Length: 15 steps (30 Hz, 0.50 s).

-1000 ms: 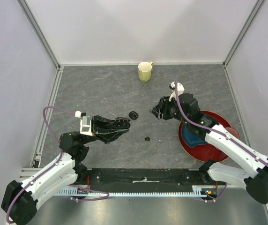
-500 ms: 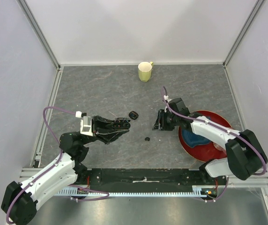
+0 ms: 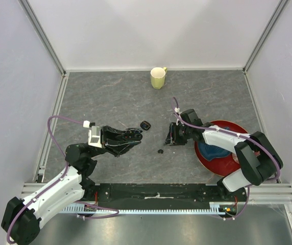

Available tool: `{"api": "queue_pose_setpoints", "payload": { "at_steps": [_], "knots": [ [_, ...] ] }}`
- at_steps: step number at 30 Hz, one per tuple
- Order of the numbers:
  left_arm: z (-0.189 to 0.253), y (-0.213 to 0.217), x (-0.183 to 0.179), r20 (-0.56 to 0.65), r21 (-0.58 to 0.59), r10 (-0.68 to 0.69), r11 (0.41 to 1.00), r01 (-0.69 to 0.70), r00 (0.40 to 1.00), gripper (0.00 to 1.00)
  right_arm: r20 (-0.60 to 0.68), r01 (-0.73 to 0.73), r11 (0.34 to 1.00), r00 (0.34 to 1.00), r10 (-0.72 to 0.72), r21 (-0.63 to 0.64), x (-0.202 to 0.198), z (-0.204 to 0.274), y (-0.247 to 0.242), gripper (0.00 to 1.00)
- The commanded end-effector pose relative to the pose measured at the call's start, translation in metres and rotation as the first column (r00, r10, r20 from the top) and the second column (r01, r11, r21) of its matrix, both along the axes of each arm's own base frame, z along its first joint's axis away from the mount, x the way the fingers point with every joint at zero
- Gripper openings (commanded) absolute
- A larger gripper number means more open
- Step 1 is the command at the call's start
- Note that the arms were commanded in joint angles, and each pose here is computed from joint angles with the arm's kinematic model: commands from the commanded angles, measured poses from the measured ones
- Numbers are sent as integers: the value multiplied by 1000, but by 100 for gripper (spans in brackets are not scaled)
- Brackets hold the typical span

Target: Insert the wireless bluetooth earbuds into the charging case

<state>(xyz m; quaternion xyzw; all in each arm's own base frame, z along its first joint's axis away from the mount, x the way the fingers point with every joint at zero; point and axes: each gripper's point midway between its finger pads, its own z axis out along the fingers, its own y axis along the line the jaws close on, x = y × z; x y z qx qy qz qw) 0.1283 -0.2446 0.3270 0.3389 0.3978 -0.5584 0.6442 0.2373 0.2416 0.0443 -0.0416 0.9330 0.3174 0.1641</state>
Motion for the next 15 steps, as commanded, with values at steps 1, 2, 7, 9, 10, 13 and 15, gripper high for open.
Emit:
{"api": "queue_pose_setpoints", "payload": {
  "at_steps": [1,2,7,9,10,13,15],
  "knots": [
    [3,3,3,32,-13,39,999,-39,999,2,28,-9,999,1000,8,33,7,1,7,47],
    [3,3,4,31,-12,41,999,-40,999,2,26,-10,999,1000,9,31,7,0,7,47],
    [4,2,4,30,-11,36,999,-35,999,2,14,-14,1000,1000,13,22,5,-6,6,46],
    [5,2,4,30,-11,36,999,-35,999,2,7,-19,1000,1000,19,24,3,-9,6,45],
    [4,1,4,27,-8,34,999,-33,999,2,6,-19,1000,1000,19,24,3,-9,6,45],
    [5,1,4,25,-10,34,999,-33,999,2,4,-27,999,1000,27,32,2,-9,7,45],
    [4,1,5,22,-8,33,999,-33,999,2,2,-33,999,999,33,33,1,-10,8,45]
  ]
}}
